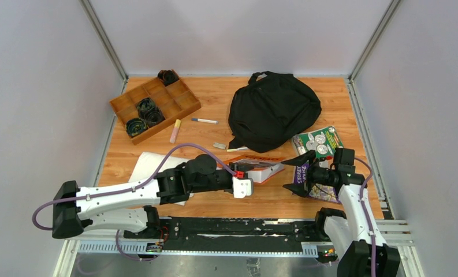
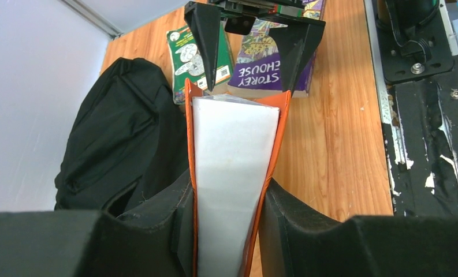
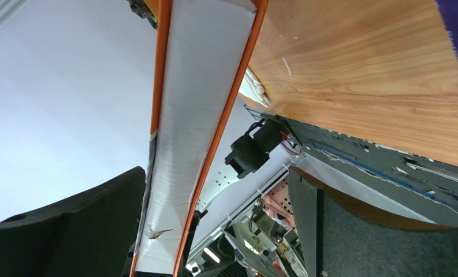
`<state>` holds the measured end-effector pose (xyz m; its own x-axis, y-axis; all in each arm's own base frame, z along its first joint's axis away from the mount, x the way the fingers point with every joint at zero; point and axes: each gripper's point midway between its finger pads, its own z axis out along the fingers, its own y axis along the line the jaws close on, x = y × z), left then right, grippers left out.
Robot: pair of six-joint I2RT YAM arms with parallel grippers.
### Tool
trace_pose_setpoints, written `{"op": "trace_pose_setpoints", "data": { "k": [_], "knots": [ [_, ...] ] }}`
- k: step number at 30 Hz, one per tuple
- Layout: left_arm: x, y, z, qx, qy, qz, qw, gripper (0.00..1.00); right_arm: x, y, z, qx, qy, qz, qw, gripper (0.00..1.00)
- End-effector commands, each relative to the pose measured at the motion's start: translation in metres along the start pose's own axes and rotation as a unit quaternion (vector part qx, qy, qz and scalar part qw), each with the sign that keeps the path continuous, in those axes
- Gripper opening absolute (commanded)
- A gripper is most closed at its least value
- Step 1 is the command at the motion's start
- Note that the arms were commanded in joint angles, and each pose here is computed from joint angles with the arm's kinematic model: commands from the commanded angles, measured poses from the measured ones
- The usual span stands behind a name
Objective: Pack the student bag
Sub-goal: Pick up the book from the center of the board.
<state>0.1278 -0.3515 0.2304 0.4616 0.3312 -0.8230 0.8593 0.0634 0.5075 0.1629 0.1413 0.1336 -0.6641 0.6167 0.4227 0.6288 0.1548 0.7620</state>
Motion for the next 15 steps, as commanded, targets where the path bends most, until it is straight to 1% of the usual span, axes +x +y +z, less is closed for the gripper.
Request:
{"op": "trace_pose_setpoints", "data": {
  "k": [1, 5, 7, 9, 11, 15],
  "knots": [
    [-0.01, 0.006, -0.002, -0.019, -0.022, 0.009, 1.0, 0.0, 0.002, 0.011, -0.003, -0.029, 0.012, 0.01, 0.999, 0.97],
    [-0.01, 0.007, -0.002, -0.024, -0.025, 0.009, 0.999, 0.0, -0.002, 0.011, -0.002, -0.024, 0.004, 0.012, 1.0, 0.96],
    [-0.011, 0.003, -0.002, -0.015, -0.03, 0.004, 0.999, 0.0, -0.011, 0.009, 0.0, -0.023, -0.015, 0.026, 0.999, 0.96],
    [-0.009, -0.001, -0.002, -0.008, -0.03, 0.0, 1.0, 0.0, -0.023, 0.015, 0.002, -0.05, -0.034, 0.034, 0.998, 0.96],
    [-0.008, -0.003, -0.003, -0.008, -0.03, -0.006, 1.0, 0.0, -0.03, 0.019, 0.006, -0.077, -0.038, 0.042, 0.995, 0.96],
    [-0.012, -0.006, -0.006, 0.0, -0.04, -0.018, 0.999, 0.0, -0.035, 0.009, 0.011, -0.076, -0.047, 0.059, 0.994, 0.97]
  ]
}}
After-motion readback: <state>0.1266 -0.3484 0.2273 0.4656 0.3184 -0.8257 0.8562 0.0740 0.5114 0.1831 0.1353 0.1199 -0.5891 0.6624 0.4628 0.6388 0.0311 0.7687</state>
